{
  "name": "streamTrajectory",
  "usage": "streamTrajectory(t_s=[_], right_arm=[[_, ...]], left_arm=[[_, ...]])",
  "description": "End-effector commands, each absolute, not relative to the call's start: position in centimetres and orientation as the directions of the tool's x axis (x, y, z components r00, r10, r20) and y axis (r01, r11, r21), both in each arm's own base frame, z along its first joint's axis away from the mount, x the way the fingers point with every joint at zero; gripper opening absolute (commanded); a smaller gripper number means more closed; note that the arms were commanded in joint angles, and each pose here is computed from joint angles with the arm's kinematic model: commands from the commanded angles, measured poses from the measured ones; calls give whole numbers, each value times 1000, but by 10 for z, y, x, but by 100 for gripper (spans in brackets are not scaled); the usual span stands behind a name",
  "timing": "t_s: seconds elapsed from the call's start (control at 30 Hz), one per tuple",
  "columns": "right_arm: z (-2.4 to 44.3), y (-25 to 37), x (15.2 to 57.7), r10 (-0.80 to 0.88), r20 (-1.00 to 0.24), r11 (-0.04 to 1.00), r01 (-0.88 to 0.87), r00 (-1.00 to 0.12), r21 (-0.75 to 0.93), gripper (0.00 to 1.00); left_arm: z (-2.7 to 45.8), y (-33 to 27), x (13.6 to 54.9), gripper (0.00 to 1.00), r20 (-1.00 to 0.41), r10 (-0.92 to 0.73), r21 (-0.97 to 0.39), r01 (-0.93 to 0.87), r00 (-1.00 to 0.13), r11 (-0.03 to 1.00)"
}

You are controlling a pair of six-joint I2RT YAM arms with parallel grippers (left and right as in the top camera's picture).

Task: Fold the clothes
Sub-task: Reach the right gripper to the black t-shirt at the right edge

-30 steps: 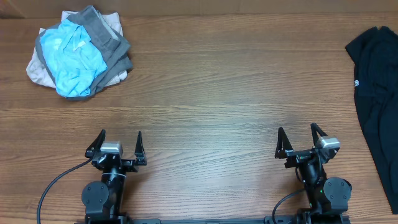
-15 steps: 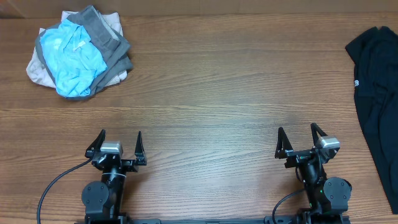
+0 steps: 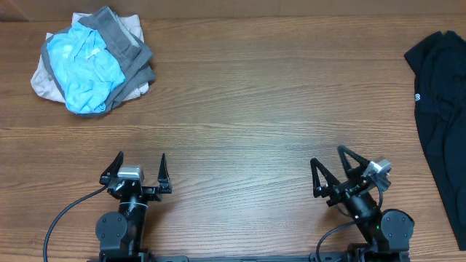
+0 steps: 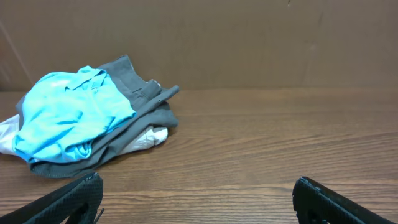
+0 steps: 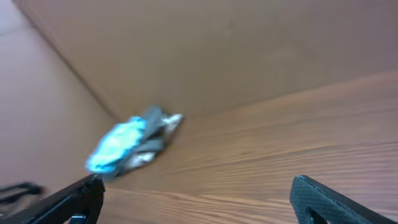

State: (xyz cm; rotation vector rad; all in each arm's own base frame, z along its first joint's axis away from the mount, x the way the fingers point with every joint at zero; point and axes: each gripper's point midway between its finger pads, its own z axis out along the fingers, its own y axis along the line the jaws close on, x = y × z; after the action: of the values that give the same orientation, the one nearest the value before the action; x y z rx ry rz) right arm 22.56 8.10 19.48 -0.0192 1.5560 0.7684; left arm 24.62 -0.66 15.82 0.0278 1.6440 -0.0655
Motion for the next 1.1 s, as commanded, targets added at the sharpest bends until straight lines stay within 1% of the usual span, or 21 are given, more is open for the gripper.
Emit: streamTrajectory(t_s=[0.0,0.03,0.13,0.2,0.3,0.37,0.47,0.53,0.6,0.67,0.7,0.73,0.77,0.83,0.87,0.97,1.0,1.07], right_arm=[[205,96,215,524,-816,644,-514,-243,566,100],[213,98,213,528,-819,633,-539,-225,556,100],[247,100,203,524,-846,624,-629,-104,464,100],[272,97,196,531,-847,634,-650,-29,420,100],[308,84,192,541,-838,685,-615,69,391,100],[328,74,193,515,-848,742,-560,125,368,100],[350,55,202,445,-879,836,-430,169,341,100],[361,33,217,414,-894,890,-284,173,358,100],[368,2,235,416,-893,909,-88,173,407,100],[372,-36,254,406,-897,889,153,173,432,100],[372,-51,262,395,-904,869,254,162,425,100],[372,-63,278,359,-927,860,347,111,375,100],[371,-67,290,326,-944,867,380,57,322,100],[361,-78,321,289,-954,867,447,-86,222,100],[352,-88,338,286,-943,857,485,-171,172,100],[321,-120,376,304,-874,824,565,-378,42,100],[310,-129,386,306,-844,818,575,-440,-3,100],[291,-144,403,331,-784,805,590,-525,-55,100]], left_arm=[[158,-4,246,100,-998,1,-2,45,-67,999],[158,-4,246,100,-998,1,-2,45,-67,999],[158,-4,246,100,-998,1,-2,45,-67,999],[158,-4,246,100,-998,1,-2,45,-67,999],[158,-4,246,100,-998,1,-2,45,-67,999],[158,-4,246,100,-998,1,-2,45,-67,999],[158,-4,246,100,-998,1,-2,45,-67,999],[158,-4,246,100,-998,1,-2,45,-67,999],[158,-4,246,100,-998,1,-2,45,-67,999],[158,-4,246,100,-998,1,-2,45,-67,999],[158,-4,246,100,-998,1,-2,45,-67,999],[158,-4,246,100,-998,1,-2,45,-67,999],[158,-4,246,100,-998,1,-2,45,-67,999],[158,-4,246,100,-998,1,-2,45,-67,999],[158,-4,246,100,-998,1,-2,45,-67,999],[158,-4,246,100,-998,1,-2,45,-67,999],[158,-4,246,100,-998,1,-2,45,-67,999],[158,-4,246,100,-998,1,-2,45,-67,999]])
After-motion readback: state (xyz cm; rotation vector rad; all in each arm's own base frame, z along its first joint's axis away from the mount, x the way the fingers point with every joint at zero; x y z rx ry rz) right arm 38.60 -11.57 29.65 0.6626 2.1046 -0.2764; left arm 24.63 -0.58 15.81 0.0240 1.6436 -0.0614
